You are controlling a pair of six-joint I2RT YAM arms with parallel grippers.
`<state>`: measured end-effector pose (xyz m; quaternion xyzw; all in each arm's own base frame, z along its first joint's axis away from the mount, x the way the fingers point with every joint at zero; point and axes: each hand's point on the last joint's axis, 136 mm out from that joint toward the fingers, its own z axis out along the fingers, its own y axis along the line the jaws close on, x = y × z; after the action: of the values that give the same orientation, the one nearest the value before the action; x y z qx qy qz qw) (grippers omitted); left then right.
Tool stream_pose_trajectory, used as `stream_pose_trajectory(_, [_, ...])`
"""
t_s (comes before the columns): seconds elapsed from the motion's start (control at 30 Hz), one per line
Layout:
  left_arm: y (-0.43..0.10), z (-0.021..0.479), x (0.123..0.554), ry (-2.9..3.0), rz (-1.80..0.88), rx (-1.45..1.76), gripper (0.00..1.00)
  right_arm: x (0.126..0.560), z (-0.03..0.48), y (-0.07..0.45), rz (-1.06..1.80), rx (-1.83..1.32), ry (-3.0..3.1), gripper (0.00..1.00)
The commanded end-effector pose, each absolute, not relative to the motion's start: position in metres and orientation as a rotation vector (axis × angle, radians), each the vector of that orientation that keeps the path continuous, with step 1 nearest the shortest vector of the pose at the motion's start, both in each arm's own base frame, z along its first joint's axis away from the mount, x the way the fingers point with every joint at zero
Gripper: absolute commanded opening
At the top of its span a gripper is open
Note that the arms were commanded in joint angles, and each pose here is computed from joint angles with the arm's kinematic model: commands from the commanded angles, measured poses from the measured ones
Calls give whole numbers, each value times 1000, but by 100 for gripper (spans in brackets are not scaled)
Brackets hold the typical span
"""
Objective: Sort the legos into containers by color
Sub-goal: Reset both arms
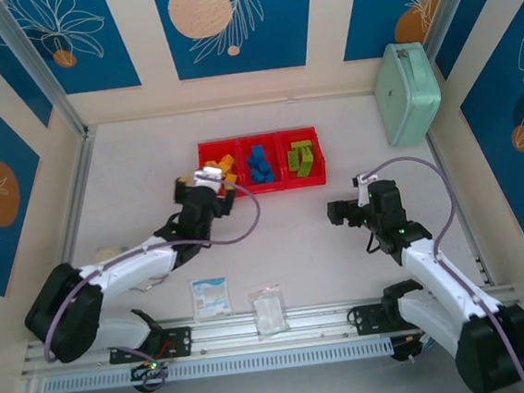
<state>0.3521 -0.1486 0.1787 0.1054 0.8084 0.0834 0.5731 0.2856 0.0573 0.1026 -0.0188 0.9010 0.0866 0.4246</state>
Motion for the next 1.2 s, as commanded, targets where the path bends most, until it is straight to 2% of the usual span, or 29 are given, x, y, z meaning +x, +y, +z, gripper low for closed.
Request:
stream_pose_trajectory(0.0, [-85,195,338,1842,310,37,100,318,128,38,160,-35,2031,99])
stream_pose_trajectory(0.17, [-39,186,324,1817,334,-70,100,338,123,9,137,51,1939,99])
stream_pose_trajectory(0.4, [-29,171,346,1791,387,-42,100,377,123,34,181,-89,1908,99])
stream_pose_trajectory(0.53, [-13,149,354,1774,420,-81,99,396,101,28,225,-30,1858,99])
stream_pose_trajectory(0.63, [5,136,363,1761,420,-124,99,396,98,27,276,-28,1909,99])
stream_pose_trajectory(0.73, [7,118,375,1802,276,-94,100,395,97,30,274,-48,1929,99])
stream_pose_trajectory(0.97, [-18,92,394,1903,47,85,99,396,94,31,222,-53,1954,99])
stream_pose_trajectory(1.03, [-26,91,395,1894,24,136,99,396,95,32,215,-54,1950,99])
stream_pose_trajectory(1.17, [-9,93,395,1893,104,29,99,396,94,31,232,-49,1956,99])
